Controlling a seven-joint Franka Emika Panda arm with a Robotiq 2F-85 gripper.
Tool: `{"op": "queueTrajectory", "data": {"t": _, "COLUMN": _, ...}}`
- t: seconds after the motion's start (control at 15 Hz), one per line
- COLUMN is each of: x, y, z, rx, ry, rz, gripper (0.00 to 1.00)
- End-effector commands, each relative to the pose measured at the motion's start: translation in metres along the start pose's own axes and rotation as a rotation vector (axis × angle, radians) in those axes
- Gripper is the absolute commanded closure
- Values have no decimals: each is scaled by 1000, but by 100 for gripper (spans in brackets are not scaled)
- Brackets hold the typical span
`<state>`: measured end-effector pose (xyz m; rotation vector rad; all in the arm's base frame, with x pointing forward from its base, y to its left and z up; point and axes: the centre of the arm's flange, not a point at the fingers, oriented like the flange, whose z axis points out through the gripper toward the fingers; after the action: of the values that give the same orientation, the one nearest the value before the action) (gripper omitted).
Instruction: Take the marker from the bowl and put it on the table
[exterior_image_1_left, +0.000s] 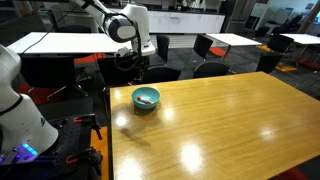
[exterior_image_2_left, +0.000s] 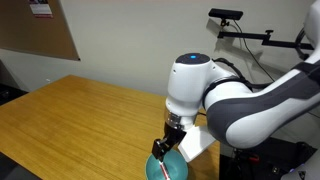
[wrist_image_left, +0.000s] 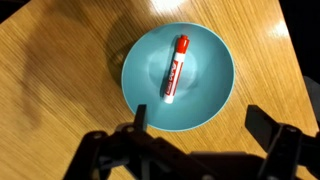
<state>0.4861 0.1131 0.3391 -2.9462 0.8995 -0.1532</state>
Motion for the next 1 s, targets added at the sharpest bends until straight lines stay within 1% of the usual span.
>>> {"op": "queueTrajectory", "data": {"t": 0.0, "x": -4, "y": -8, "z": 15, "rx": -30, "ry": 22, "rz": 47, "gripper": 0}}
{"op": "queueTrajectory", "data": {"t": 0.2, "x": -8, "y": -10, "z": 30, "rx": -43, "ry": 20, "rz": 72, "gripper": 0}}
{"op": "queueTrajectory", "data": {"t": 0.33, "x": -11, "y": -10, "z": 40, "rx": -37, "ry": 30, "rz": 83, "gripper": 0}}
{"op": "queueTrajectory", "data": {"t": 0.6, "x": -7, "y": -7, "z": 59, "rx": 4, "ry": 68, "rz": 106, "gripper": 0}}
{"op": "queueTrajectory", "data": {"t": 0.73, "x": -1, "y": -4, "z": 69, "rx": 23, "ry": 63, "rz": 126, "gripper": 0}}
{"op": "queueTrajectory", "data": {"t": 0.93, "x": 5, "y": 2, "z": 84, "rx": 27, "ry": 57, "rz": 150, "gripper": 0}}
